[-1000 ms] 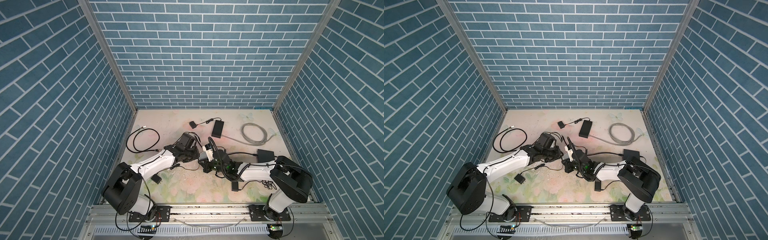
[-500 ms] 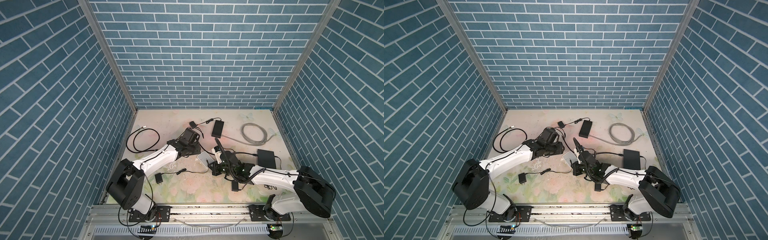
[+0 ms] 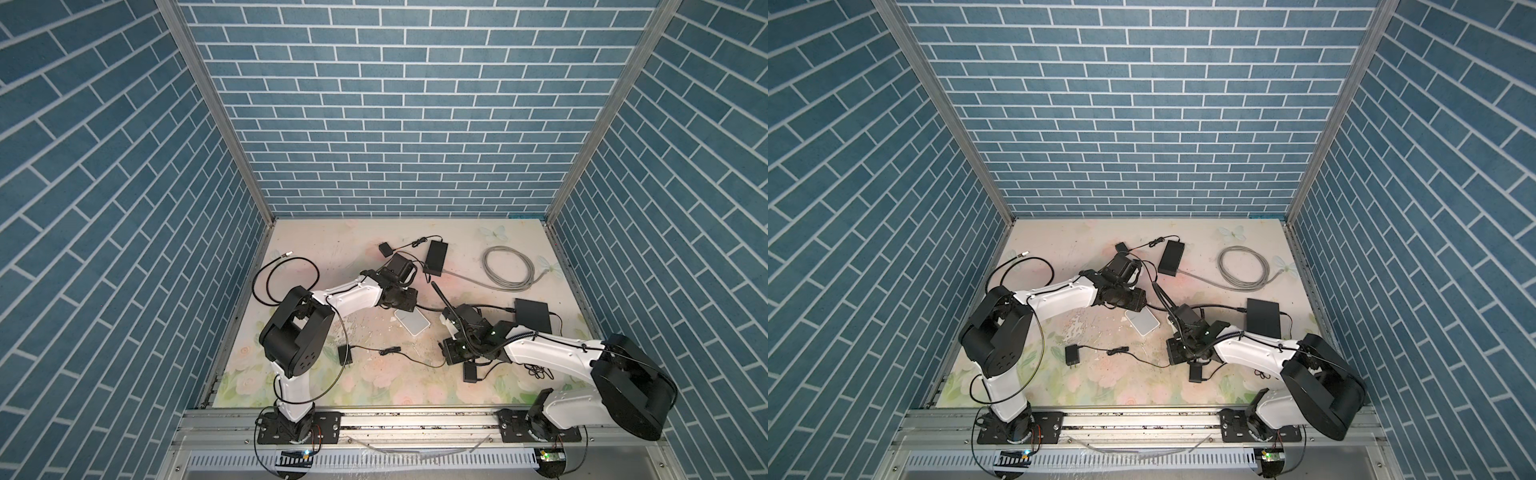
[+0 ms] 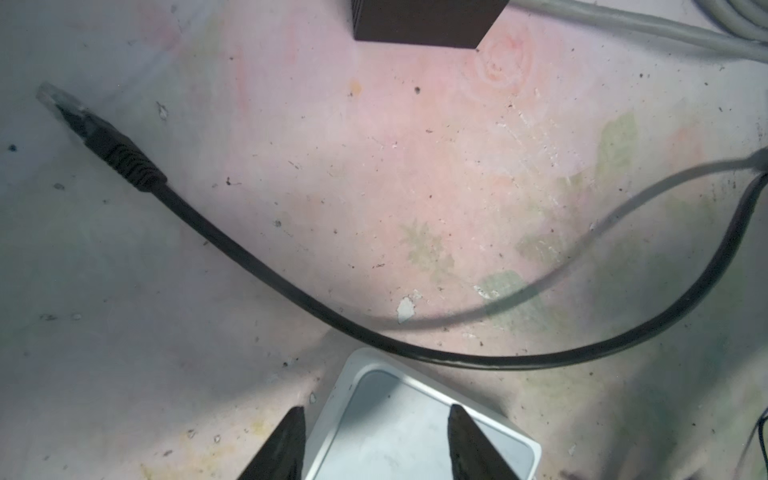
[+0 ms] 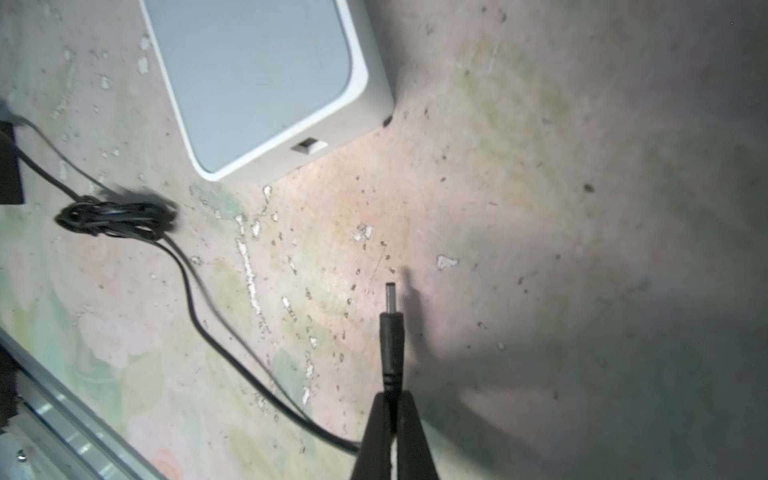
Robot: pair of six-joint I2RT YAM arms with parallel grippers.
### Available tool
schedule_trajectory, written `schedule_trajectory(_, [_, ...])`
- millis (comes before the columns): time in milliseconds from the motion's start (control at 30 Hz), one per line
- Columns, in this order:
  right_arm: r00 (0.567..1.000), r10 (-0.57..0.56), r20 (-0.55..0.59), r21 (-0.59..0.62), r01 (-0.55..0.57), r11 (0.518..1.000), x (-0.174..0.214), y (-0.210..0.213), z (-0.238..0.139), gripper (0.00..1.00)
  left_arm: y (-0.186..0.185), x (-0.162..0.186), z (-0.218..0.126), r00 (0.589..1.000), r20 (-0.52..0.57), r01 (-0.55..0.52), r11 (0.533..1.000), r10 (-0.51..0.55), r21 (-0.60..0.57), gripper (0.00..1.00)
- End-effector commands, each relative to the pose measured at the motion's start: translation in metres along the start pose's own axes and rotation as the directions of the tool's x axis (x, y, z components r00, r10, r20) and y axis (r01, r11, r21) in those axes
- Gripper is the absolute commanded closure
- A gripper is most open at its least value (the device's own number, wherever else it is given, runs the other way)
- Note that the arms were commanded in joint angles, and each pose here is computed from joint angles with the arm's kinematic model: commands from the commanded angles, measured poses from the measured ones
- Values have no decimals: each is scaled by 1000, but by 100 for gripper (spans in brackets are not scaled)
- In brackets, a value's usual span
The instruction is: Insert the plug into the switch port
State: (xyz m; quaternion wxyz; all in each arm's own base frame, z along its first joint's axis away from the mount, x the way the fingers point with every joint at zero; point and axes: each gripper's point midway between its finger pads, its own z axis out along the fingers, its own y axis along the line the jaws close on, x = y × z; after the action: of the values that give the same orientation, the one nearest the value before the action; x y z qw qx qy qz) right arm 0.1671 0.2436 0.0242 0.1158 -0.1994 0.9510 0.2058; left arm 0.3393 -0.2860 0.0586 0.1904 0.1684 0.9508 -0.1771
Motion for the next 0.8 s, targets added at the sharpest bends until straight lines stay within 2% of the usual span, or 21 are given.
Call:
schedule_trajectory(0, [993, -118, 31, -23, 119, 993, -19, 12, -2, 100, 3, 0, -7, 999, -22, -23, 997, 24, 68, 43])
schedule_trajectory(100, [985, -162, 52, -32, 163, 986, -25, 16, 1, 100, 6, 1, -7, 999, -43, -8, 991, 14, 137, 43])
schedule_trajectory(267, [968, -223, 110, -74, 232, 970, -32, 25, 2, 100, -10, 11, 10, 995, -100, 0, 956, 31, 293, 42])
schedule_trajectory(600, [960, -274, 55, -42, 277, 960, -33, 19, 17, 100, -7, 5, 19, 996, -80, 0, 949, 27, 316, 44])
schedule_trajectory(767, [958, -279, 72, -19, 281, 960, -36, 15, 19, 100, -7, 9, 23, 994, -98, -10, 947, 44, 322, 45])
